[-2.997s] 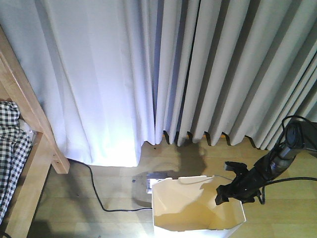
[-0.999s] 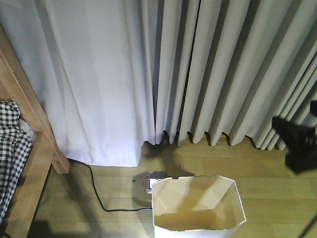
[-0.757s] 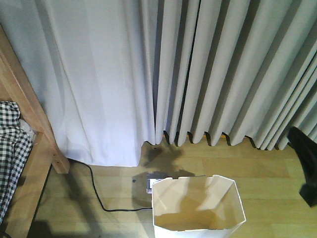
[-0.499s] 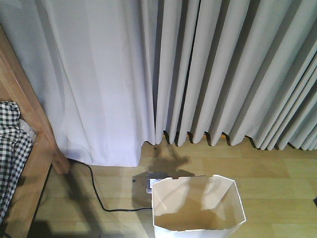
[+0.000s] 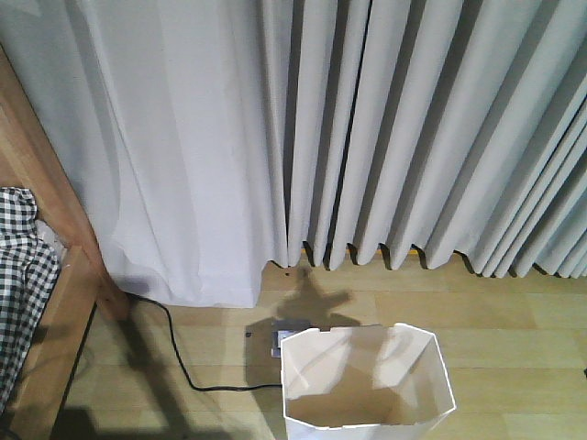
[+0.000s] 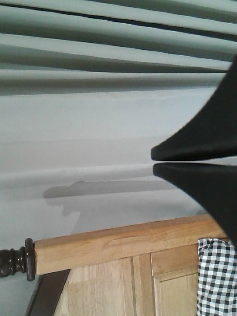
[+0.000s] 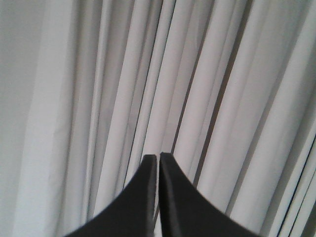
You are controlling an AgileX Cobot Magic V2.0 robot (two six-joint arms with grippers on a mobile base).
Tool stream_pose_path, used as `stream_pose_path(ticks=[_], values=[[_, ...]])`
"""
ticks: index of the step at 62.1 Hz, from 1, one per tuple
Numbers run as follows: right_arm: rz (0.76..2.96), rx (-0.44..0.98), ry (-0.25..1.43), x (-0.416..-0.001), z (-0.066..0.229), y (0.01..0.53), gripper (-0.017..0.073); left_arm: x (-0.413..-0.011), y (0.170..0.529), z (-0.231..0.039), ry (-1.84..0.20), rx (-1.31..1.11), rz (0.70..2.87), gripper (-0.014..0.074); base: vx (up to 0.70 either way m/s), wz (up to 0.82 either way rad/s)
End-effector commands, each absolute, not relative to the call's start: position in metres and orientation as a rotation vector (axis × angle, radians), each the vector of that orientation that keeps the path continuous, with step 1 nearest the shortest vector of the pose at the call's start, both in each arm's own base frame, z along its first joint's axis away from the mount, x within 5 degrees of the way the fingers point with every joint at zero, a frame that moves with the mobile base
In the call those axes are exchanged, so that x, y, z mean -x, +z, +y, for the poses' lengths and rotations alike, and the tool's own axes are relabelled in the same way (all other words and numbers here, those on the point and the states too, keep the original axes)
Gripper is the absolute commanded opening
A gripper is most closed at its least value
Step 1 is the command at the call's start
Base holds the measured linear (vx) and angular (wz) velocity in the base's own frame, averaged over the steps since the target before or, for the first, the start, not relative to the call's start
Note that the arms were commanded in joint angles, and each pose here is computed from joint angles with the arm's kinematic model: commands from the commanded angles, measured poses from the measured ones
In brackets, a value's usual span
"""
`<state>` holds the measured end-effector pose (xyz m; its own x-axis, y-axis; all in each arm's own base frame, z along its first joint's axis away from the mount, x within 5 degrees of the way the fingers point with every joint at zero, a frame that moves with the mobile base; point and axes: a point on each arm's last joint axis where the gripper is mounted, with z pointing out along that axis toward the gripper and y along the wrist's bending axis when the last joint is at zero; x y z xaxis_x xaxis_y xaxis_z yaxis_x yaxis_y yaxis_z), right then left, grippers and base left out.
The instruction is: Move trash bin to bedside with robot
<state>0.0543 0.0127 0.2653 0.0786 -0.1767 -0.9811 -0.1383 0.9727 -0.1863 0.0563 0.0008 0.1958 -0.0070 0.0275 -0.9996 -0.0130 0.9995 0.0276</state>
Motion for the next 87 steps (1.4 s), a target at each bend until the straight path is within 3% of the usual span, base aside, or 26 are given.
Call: stream_pose_path(ticks=[1,24,34,54,77,87], values=[[1.440,0.217,-0.058,-0.054,0.009,0.278,-0.0008,-0.056,0.199,0.000,0.008,0.000,1.509,-0.0006,0.00,0.00],[1.466,0.220,-0.052,-0.054,0.010,0.275,-0.0008,-0.056,0.199,0.000,0.008,0.000,1.509,-0.0006,0.00,0.00],[1.494,0.094,-0.010,-0.053,0.004,0.270,-0.0008,-0.056,0.199,0.000,0.008,0.000,1.509,-0.0006,0.00,0.00],[1.570,0.053,-0.012,-0.056,0.001,0.197,-0.0008,-0.056,0.199,0.000,0.008,0.000,1.509,-0.0006,0.00,0.00],[1.555,0.041,-0.005,-0.056,0.001,0.199,-0.0008,-0.056,0.199,0.000,0.008,0.000,1.509,-0.0006,0.00,0.00],[1.552,-0.027,-0.049,-0.056,-0.003,0.199,-0.0008,-0.056,0.199,0.000,0.008,0.000,1.509,-0.0006,0.00,0.00]])
